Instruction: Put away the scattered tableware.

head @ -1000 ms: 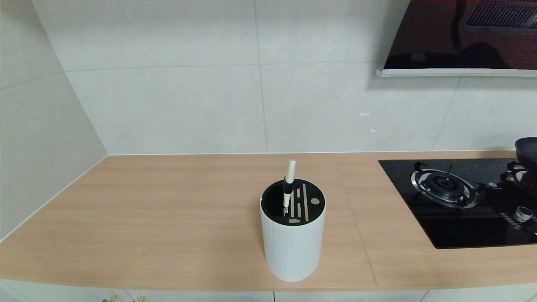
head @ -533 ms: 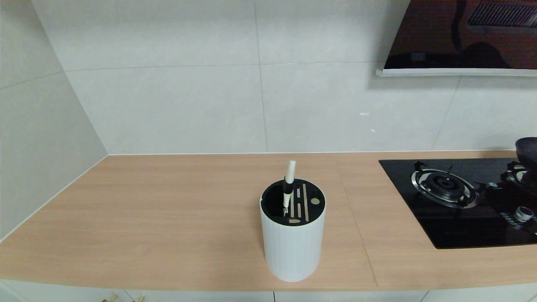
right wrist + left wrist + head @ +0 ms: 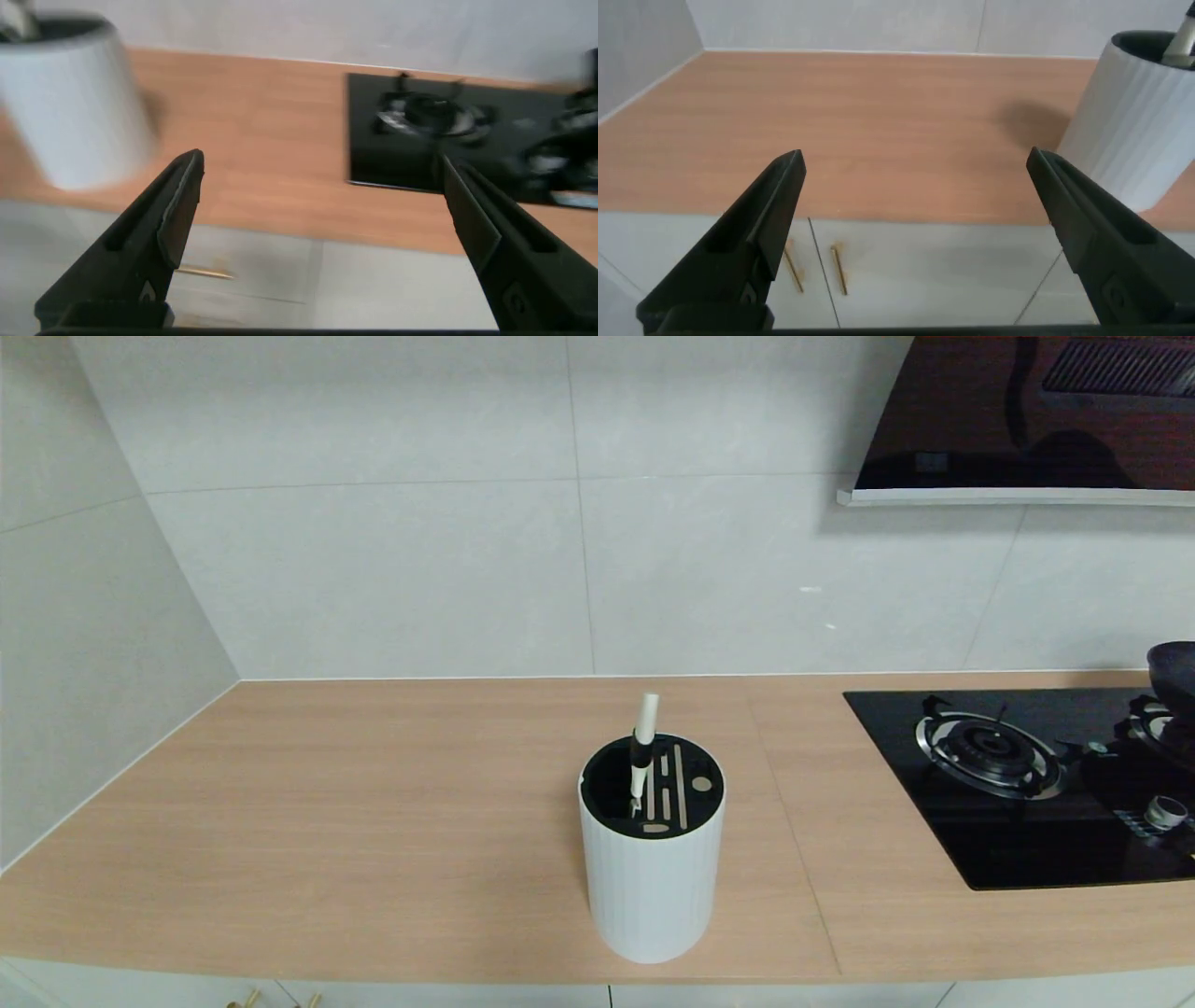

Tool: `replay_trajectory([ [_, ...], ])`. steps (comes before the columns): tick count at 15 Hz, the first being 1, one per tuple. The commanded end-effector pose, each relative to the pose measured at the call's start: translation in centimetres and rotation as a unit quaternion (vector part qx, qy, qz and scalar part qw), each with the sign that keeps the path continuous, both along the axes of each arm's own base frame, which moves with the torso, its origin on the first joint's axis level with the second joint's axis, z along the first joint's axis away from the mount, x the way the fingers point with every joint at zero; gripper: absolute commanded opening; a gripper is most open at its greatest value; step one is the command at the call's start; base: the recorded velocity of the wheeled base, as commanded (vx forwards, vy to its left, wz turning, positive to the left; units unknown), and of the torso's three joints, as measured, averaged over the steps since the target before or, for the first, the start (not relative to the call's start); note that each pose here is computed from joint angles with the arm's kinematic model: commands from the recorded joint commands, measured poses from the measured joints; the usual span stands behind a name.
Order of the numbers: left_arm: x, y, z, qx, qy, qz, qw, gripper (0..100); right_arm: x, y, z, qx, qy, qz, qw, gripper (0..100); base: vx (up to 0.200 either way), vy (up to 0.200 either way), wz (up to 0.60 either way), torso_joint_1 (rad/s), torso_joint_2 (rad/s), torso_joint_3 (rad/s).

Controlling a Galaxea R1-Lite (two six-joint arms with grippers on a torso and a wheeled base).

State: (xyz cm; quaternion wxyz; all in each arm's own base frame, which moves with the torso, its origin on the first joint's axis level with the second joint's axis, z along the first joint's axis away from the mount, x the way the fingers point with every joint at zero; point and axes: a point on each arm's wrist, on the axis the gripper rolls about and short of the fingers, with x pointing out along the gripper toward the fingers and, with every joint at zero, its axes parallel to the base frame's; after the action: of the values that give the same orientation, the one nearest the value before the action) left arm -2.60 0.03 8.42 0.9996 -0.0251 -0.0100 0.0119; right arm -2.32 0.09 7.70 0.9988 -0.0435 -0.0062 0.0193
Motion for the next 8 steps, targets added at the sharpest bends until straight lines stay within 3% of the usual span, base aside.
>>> replay_trajectory([
  [1, 0.03, 0.0, -0.06, -0.006, 0.003, 0.001, 1.0, 100, 0.04, 0.0, -0.11, 0.004, 0.003, 0.0, 1.0, 100, 0.0, 0.0, 0.0, 0.0, 0.0, 0.0],
  [2, 0.04, 0.03, -0.12, -0.007, 0.005, 0.008, 0.9999, 100, 0.05, 0.0, -0.11, 0.005, 0.004, 0.001, 1.0, 100, 0.0, 0.0, 0.0, 0.0, 0.0, 0.0],
  [3, 0.05, 0.22, -0.16, 0.001, 0.007, 0.048, 0.9988, 100, 0.05, -0.01, -0.11, 0.006, 0.004, 0.001, 1.0, 100, 0.0, 0.0, 0.0, 0.0, 0.0, 0.0],
  [4, 0.11, 0.34, -0.27, 0.03, 0.014, 0.073, 0.9968, 100, 0.04, -0.01, -0.11, 0.006, 0.003, 0.002, 1.0, 100, 0.0, 0.0, 0.0, 0.0, 0.0, 0.0],
  [5, 0.11, 0.34, -0.36, 0.044, 0.011, 0.073, 0.9963, 100, 0.04, -0.01, -0.11, 0.006, 0.003, 0.002, 1.0, 100, 0.0, 0.0, 0.0, 0.0, 0.0, 0.0],
  [6, 0.22, 0.3, -0.55, 0.043, 0.01, 0.063, 0.997, 100, 0.04, -0.01, -0.11, 0.007, 0.003, 0.002, 1.0, 100, 0.0, 0.0, 0.0, 0.0, 0.0, 0.0],
  [8, 0.23, 0.09, -0.56, 0.06, 0.008, 0.016, 0.998, 100, 0.04, -0.01, -0.11, 0.006, 0.003, 0.002, 1.0, 100, 0.0, 0.0, 0.0, 0.0, 0.0, 0.0],
])
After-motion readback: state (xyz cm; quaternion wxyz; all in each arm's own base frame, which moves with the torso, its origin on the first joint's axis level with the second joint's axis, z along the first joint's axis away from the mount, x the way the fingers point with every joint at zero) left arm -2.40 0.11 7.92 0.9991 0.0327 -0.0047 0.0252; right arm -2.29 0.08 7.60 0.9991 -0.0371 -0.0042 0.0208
